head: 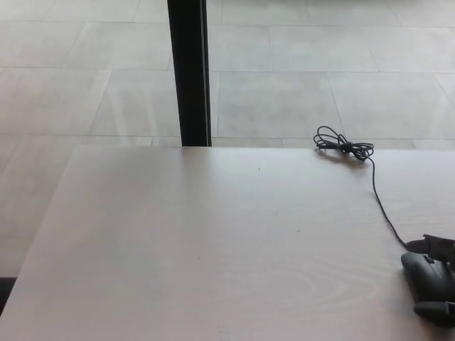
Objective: The robot uses its right fingers to click on the left button of the black mouse placed on the table.
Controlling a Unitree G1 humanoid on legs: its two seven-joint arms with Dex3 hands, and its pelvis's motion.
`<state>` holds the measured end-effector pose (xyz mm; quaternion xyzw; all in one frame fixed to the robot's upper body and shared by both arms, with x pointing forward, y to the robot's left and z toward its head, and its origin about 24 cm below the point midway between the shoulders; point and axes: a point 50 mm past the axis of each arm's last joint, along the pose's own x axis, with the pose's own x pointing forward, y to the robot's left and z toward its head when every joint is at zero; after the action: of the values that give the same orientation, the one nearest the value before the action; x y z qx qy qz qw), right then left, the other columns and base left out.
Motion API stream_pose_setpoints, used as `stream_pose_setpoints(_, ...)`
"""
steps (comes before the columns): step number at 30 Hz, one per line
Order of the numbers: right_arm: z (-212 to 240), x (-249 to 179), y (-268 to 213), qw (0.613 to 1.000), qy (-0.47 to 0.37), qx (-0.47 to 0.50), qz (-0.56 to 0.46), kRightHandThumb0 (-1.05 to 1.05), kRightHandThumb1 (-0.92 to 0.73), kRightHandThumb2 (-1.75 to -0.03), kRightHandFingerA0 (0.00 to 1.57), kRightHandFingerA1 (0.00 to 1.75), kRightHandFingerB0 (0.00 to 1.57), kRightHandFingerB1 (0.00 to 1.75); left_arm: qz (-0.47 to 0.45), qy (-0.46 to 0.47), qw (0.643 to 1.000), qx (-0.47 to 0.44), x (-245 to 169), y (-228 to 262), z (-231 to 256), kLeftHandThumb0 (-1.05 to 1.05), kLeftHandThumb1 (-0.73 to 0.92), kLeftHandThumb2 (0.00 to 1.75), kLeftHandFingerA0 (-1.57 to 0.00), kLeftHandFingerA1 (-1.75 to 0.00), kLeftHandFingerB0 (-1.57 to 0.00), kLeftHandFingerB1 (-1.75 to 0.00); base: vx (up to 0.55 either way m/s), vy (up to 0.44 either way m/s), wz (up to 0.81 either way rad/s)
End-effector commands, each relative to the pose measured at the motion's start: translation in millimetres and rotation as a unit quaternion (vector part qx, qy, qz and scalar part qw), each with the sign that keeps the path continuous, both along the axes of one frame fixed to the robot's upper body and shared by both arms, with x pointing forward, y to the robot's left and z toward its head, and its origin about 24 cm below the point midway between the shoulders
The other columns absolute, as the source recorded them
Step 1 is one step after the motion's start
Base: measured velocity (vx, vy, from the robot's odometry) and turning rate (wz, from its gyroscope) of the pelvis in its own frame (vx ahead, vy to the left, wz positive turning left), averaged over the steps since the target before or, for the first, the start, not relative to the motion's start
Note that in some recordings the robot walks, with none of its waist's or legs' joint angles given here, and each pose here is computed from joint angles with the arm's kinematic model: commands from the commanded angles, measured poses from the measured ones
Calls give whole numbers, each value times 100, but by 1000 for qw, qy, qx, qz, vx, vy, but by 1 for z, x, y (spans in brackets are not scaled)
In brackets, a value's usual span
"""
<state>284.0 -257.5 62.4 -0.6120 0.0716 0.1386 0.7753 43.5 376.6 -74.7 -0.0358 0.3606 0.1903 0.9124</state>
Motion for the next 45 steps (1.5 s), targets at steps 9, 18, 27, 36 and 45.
stream_pose_setpoints(9,-3,-3,-4,999,-24,-42,8,-63,-78,-64,20,48,27,30,16,-1,1000,-8,-7,6,3,-53,78,62,-43,-51,-35,-41,0,0,0)
stream_pose_setpoints(18,-6,-6,-3,999,-20,-34,18,-63,-78,-64,22,47,28,30,15,5,1000,-2,-9,6,4,-54,77,63,-42,-47,-33,-38,0,0,0)
stream_pose_setpoints(27,-6,-7,-9,998,-17,-62,17,-61,-79,-64,21,48,27,29,21,-2,1000,-9,-12,6,2,-57,75,62,-44,-52,-36,-42,0,0,0)
stream_pose_setpoints(36,-11,-13,-23,998,-12,-68,3,-63,-79,-64,22,46,28,30,26,-5,1000,-14,-10,6,2,-54,77,63,-44,-51,-37,-41,0,0,0)
stream_pose_setpoints(45,-19,-14,-9,996,3,-80,26,-64,-82,-64,21,42,26,30,27,-12,999,-21,-8,8,4,-55,77,63,-44,-51,-35,-40,0,0,0)
